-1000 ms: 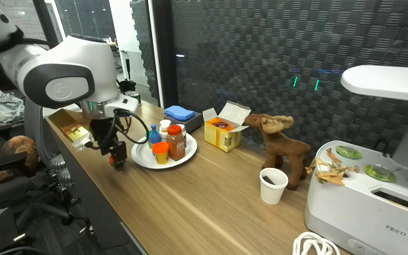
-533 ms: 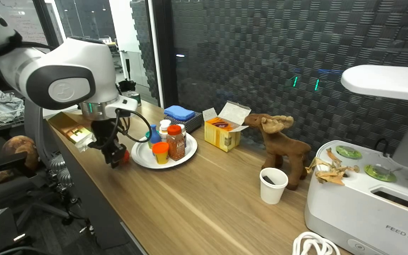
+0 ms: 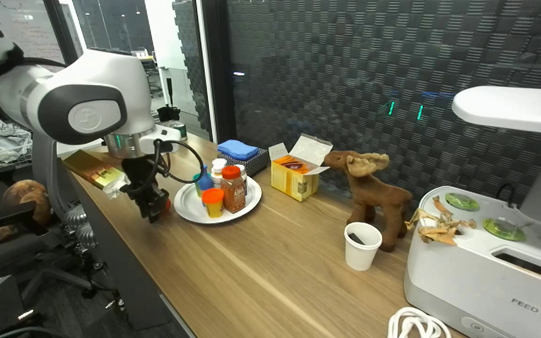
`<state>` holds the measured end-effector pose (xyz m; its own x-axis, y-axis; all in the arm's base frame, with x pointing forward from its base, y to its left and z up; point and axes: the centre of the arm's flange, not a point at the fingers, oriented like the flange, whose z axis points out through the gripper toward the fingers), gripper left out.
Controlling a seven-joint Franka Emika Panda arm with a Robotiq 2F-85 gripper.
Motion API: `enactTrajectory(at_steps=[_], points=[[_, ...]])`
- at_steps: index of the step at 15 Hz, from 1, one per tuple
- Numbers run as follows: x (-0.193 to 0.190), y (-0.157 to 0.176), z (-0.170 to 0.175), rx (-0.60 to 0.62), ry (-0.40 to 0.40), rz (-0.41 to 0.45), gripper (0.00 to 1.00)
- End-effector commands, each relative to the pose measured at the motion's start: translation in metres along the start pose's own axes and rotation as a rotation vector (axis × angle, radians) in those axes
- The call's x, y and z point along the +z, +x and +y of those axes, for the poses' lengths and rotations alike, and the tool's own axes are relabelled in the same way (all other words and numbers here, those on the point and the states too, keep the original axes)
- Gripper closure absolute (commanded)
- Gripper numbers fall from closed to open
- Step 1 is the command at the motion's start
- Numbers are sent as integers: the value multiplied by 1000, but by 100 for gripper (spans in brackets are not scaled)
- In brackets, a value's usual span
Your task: Put the bottles on the tray
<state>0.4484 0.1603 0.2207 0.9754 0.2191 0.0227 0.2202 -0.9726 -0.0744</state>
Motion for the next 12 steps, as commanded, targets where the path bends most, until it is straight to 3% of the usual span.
enactTrajectory(at_steps=[1,6,12], points=[[-8,2,-10,-21,-63,40,39],[-9,8,-17,-58,-96,65,2],[-7,22,-20,-94,-71,75,0]])
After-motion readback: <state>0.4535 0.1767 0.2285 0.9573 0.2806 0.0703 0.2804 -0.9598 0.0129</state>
